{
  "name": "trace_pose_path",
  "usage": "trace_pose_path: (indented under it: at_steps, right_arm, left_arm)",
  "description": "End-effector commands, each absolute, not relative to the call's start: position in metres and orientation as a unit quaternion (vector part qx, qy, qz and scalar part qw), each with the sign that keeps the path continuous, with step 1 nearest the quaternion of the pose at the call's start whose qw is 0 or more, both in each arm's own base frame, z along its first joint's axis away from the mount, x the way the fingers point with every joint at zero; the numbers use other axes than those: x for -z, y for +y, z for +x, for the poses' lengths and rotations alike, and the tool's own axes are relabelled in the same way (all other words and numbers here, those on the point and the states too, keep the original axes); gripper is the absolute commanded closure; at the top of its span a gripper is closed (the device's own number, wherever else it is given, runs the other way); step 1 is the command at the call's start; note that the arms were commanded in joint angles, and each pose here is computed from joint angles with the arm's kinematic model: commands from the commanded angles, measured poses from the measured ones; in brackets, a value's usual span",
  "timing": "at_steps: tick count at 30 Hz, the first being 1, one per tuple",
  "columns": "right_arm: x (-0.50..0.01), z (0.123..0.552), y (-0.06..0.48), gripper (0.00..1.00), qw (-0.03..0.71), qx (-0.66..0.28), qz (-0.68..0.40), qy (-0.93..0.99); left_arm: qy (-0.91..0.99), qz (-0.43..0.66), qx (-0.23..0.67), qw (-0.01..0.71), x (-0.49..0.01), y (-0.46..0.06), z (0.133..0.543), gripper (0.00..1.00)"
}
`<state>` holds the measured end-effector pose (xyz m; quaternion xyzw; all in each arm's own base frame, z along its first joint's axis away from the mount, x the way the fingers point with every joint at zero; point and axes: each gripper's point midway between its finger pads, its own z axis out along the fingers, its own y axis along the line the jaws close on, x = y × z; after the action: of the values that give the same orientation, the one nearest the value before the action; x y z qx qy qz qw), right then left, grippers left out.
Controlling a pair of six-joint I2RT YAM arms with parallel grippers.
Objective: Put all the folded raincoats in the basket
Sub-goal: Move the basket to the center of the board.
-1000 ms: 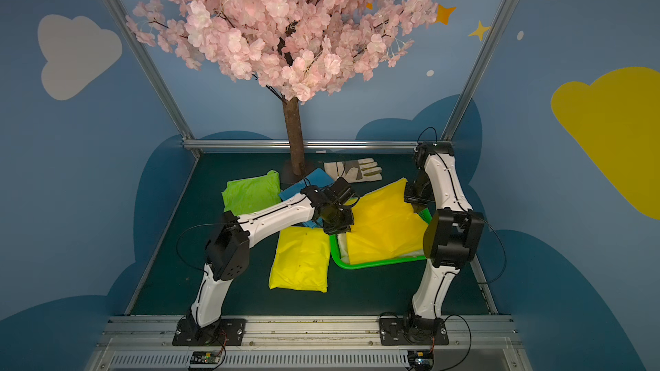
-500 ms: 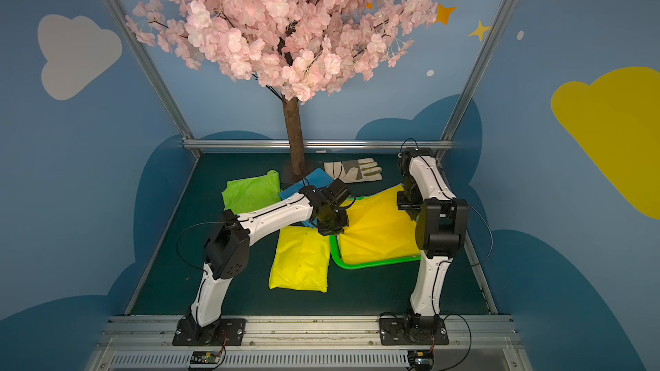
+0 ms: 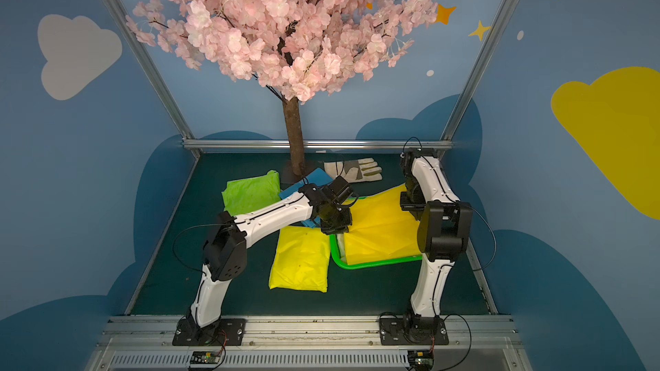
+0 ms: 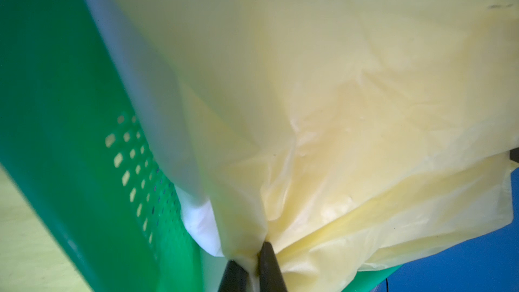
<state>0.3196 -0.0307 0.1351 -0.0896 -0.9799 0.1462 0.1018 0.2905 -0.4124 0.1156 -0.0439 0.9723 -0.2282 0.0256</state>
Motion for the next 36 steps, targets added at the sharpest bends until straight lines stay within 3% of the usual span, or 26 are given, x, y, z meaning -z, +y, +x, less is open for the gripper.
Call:
trace_pose_path:
  at_steps: [1, 17, 29, 36]
  right_arm:
    - [-0.135, 0.311, -0.036, 1.00, 0.109, -0.166, -0.094, -0.976]
    - [-0.112, 0.304, -0.020, 1.00, 0.146, -0.193, -0.057, -0.968]
    - [-0.108, 0.291, 0.041, 1.00, 0.151, -0.180, 0.013, -0.972]
    - [-0.125, 0.290, 0.030, 1.00, 0.126, -0.166, -0.005, -0.978]
  left_arm:
    - [0.973, -0.037, 0.227, 0.011, -0.118, -0.408, 0.280, 0.92]
    - [0.981, -0.063, 0.185, -0.010, -0.078, -0.362, 0.280, 0.92]
    - [0.980, -0.093, 0.172, -0.018, -0.072, -0.285, 0.272, 0.92]
    - [0.976, -0.075, 0.205, -0.004, -0.093, -0.296, 0.274, 0.88]
